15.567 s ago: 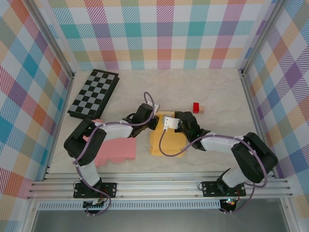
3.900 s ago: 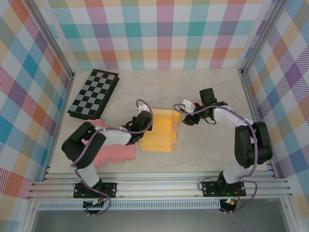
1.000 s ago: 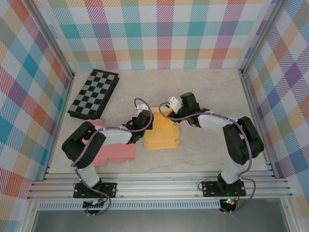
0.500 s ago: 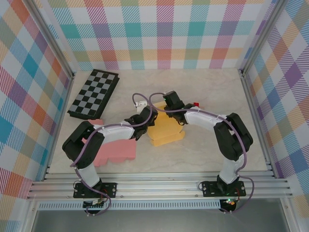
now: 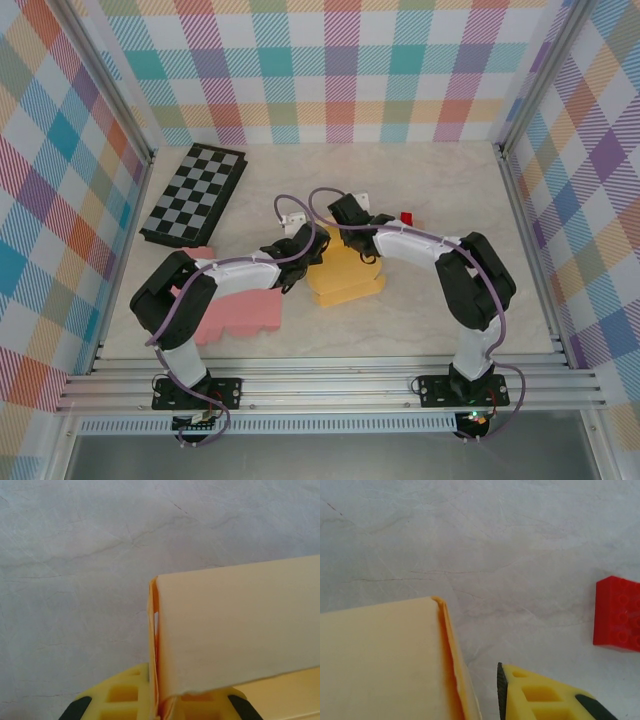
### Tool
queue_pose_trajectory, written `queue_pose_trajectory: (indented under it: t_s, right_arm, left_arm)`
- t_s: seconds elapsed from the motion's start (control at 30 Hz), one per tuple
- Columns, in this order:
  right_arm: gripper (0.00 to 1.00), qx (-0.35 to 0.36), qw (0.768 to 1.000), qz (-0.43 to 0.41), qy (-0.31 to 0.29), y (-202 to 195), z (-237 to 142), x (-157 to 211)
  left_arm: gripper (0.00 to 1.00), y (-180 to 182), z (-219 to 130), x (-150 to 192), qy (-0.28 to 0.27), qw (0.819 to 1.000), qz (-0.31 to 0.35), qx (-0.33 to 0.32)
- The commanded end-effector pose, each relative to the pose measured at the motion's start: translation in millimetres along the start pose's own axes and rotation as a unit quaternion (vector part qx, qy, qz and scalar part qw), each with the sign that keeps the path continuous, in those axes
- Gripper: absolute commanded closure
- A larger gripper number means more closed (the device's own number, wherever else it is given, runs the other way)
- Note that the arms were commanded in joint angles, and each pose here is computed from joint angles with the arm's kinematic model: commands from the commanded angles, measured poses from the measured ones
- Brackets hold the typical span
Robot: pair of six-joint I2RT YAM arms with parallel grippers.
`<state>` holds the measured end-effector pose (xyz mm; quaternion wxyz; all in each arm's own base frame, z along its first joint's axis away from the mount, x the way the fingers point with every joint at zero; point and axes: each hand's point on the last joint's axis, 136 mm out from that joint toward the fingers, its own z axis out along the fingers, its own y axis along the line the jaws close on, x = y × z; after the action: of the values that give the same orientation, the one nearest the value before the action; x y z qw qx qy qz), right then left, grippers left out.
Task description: Fold the paper box
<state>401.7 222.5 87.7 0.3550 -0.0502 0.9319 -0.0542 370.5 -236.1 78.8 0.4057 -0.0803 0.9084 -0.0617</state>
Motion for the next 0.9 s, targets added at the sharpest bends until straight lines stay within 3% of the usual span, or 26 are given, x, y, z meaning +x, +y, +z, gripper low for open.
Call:
queue_pose_trajectory:
  t_s: [0.0,0.13,0.53,0.87]
  right_arm:
    - [0.72,0.021,0.998,0.065,0.015,-20.4,-3.8,-0.6]
    - [0.67,-0.056,0.996,0.066,0.013,-0.4,-6.9,0.1]
    - [0.65,-0.132,0.991,-0.001,-0.01,9.9,-6.3,16.1]
    - [0.73,-0.067,0.997,-0.013,-0.039,-9.5,2.5,3.6]
  left_arm:
    - [1.0,14.1,-2.3,-4.2,-0.005,0.999,-0.019,-0.032]
    - [1.0,15.7,0.1,-2.0,0.0,0.999,-0.017,-0.041]
    - [1.0,8.0,-0.8,0.3,0.016,0.999,-0.03,-0.024]
    - [1.0,2.7,-4.8,1.6,0.026,0.999,-0.042,-0.006]
